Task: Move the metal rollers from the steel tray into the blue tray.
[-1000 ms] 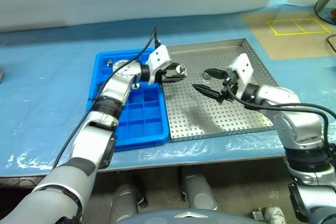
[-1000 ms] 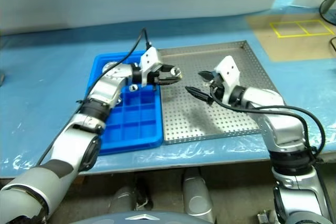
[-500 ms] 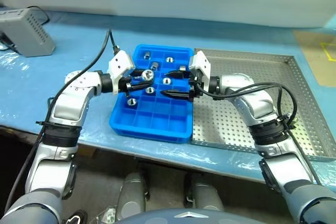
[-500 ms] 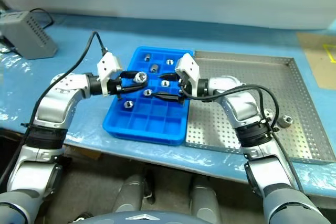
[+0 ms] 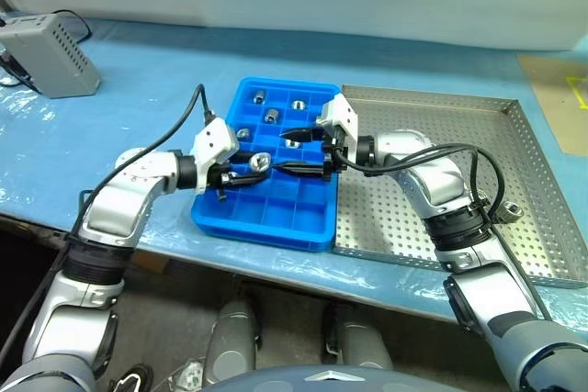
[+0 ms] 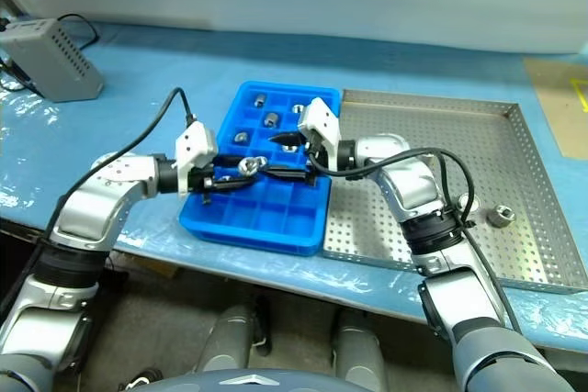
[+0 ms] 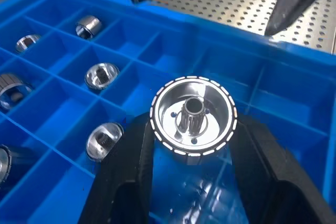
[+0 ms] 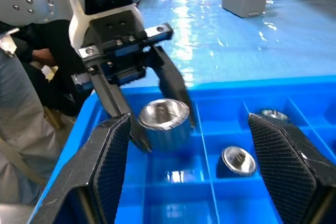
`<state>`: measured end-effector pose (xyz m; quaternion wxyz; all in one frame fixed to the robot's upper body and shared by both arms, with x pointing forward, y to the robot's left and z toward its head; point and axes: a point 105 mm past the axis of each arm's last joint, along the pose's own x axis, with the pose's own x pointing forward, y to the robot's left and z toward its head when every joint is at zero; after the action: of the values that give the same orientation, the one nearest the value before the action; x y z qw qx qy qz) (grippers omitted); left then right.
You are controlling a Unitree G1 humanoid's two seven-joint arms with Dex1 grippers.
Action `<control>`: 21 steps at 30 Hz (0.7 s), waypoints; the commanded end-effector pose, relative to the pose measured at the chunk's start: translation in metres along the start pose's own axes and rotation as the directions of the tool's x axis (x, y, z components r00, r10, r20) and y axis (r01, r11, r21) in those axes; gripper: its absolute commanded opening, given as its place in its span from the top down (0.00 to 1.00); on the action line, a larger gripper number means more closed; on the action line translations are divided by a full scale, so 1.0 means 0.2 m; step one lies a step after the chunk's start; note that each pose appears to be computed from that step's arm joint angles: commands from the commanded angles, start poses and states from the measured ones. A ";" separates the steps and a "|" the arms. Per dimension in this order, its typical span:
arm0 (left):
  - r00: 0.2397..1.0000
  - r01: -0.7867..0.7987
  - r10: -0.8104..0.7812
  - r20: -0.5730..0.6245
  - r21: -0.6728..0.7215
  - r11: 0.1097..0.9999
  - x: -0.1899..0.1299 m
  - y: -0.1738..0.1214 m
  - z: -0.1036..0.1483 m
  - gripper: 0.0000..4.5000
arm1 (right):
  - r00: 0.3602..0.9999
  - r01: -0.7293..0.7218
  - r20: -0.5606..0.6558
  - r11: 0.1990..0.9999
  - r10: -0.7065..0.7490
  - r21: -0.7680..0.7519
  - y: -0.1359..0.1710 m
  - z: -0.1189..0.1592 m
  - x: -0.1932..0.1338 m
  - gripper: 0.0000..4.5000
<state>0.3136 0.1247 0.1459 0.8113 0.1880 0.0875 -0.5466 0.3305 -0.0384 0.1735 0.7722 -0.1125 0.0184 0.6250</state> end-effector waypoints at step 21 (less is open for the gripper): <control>0.983 0.149 -0.145 -0.116 0.031 0.988 -0.06 -0.17 -0.10 0.61 | 0.994 -0.106 -0.009 0.994 0.106 0.016 0.11 0.01 -0.01 0.19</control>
<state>0.2835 0.1347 0.1198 0.7660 0.2134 0.1472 -0.5883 0.3186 -0.0417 0.1655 0.7564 -0.1062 0.0480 0.6437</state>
